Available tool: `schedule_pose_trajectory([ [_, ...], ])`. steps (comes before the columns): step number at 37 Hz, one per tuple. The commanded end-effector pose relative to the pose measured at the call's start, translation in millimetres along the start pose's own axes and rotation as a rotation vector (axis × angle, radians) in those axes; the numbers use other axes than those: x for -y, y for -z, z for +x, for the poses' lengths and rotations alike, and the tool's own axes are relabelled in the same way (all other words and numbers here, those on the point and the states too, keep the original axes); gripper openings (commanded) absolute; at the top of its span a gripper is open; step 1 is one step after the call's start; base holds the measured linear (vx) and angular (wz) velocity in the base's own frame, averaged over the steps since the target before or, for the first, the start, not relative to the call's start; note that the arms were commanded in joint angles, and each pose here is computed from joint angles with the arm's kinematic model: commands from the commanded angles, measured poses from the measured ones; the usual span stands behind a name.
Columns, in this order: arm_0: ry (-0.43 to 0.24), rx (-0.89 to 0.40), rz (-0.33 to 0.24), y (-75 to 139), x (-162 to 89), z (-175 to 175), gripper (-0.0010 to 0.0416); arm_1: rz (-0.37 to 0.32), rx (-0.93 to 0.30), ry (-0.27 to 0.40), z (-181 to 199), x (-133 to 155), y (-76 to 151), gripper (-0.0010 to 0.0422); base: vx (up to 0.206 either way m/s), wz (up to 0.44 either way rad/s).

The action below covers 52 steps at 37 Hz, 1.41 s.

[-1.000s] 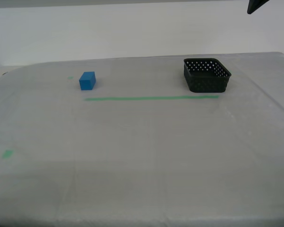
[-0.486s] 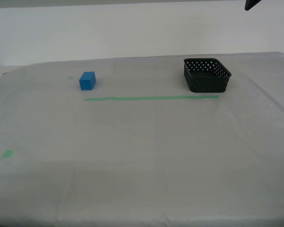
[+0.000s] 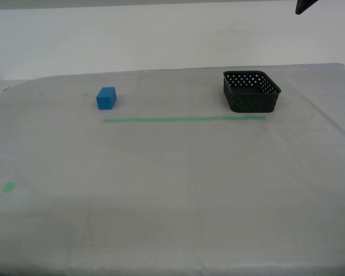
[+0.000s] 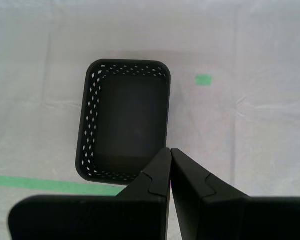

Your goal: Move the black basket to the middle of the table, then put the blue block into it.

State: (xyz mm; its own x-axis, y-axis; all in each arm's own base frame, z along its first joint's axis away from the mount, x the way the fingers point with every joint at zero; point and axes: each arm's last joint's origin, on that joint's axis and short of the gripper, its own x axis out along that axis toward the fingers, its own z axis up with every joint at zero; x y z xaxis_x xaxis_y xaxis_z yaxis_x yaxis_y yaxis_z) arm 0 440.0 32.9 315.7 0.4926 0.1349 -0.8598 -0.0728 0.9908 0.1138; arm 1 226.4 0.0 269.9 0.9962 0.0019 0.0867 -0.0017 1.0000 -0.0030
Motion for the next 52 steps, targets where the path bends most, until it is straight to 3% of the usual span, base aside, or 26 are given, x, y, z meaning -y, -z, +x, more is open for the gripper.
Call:
schedule_pose_trajectory([
  [1, 0.001, -0.007, 0.000, 1.3, 0.1, 3.1, 0.0008, 0.003, 0.005, 0.000, 0.1, 0.1, -0.7, 0.0000, 0.000, 0.000],
  [13, 0.002, -0.002, -0.006, 0.8, -0.3, 3.1, 0.0107, 0.003, 0.005, -0.001, 0.1, 0.0, -0.7, 0.0000, 0.000, 0.000],
  [36, -0.010, 0.035, -0.012, -2.7, -2.4, 2.9, 0.0349, 0.003, 0.006, 0.000, 0.1, 0.1, -0.7, 0.0000, 0.000, 0.000],
  [45, 0.047, 0.044, -0.004, -3.3, -2.7, 3.1, 0.0402, 0.003, 0.005, -0.001, 0.1, 0.0, -0.7, 0.0000, 0.000, 0.000],
  [52, 0.045, 0.057, -0.007, -4.5, -3.5, 3.1, 0.0395, 0.003, 0.005, 0.000, 0.1, 0.1, -0.7, 0.0000, 0.000, 0.000],
])
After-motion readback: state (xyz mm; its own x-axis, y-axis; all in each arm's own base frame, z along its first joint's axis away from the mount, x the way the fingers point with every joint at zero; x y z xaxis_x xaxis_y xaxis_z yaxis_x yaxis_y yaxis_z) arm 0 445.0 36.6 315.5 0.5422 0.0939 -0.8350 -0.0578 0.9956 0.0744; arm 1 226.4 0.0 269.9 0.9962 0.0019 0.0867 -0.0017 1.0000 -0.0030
